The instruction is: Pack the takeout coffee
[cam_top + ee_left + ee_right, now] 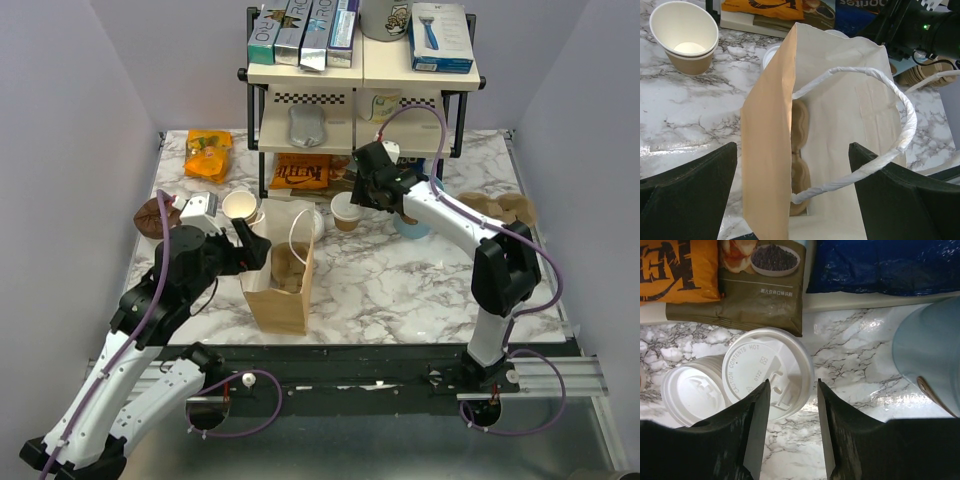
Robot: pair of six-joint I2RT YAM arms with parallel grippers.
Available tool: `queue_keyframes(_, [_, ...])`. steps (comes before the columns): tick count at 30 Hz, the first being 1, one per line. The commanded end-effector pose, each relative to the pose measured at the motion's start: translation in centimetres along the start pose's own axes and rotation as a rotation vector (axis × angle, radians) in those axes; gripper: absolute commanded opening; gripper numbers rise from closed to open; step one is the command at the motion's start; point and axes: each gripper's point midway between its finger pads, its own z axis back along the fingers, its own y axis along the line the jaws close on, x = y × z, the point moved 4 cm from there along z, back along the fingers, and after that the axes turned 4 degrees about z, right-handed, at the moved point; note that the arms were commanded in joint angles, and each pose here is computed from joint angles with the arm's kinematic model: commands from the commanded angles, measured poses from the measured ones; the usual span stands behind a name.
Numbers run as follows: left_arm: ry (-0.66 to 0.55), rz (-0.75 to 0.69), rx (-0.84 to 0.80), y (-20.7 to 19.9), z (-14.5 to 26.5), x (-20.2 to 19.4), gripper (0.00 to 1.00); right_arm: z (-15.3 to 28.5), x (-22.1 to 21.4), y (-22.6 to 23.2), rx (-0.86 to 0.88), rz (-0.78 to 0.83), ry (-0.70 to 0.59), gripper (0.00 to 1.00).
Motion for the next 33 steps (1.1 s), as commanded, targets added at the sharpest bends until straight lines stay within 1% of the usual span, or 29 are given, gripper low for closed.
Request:
queue_keyframes(1, [0.011, -0.014, -0.019, -0.2, -0.4, -0.2, 0.99, -0.6, -1.1, 0.0, 0.028, -0.012, 0.051, 0.50])
queue_keyframes(7, [0.022, -0.014, -0.013, -0.1, -0.6, -0.4, 0.99, -0.5, -1.9, -0.2, 0.036, -0.017, 0.079, 0.45])
queue_keyframes(17, [0.030, -0.010, -0.019, -0.2, -0.8, -0.7, 0.99, -0.8, -2.9, -0.1, 0.049, -0.010, 0.121, 0.43])
queue_keyframes(21, [0.033, -0.008, -0.019, -0.2, -0.8, -0.8, 0.99, -1.0, -2.8, -0.3, 0.033, -0.011, 0.116, 0.40])
queue_keyframes(29, [0.046, 0.003, -0.011, -0.1, -1.2, -1.1, 0.99, -1.9, -2.8, -0.7, -0.017, -0.018, 0.126, 0.38])
queue_keyframes(33, [0.044, 0.000, -0.011, -0.2, -1.2, -0.9, 0.99, -2.1, -2.7, -0.8, -0.023, -0.016, 0.126, 0.31])
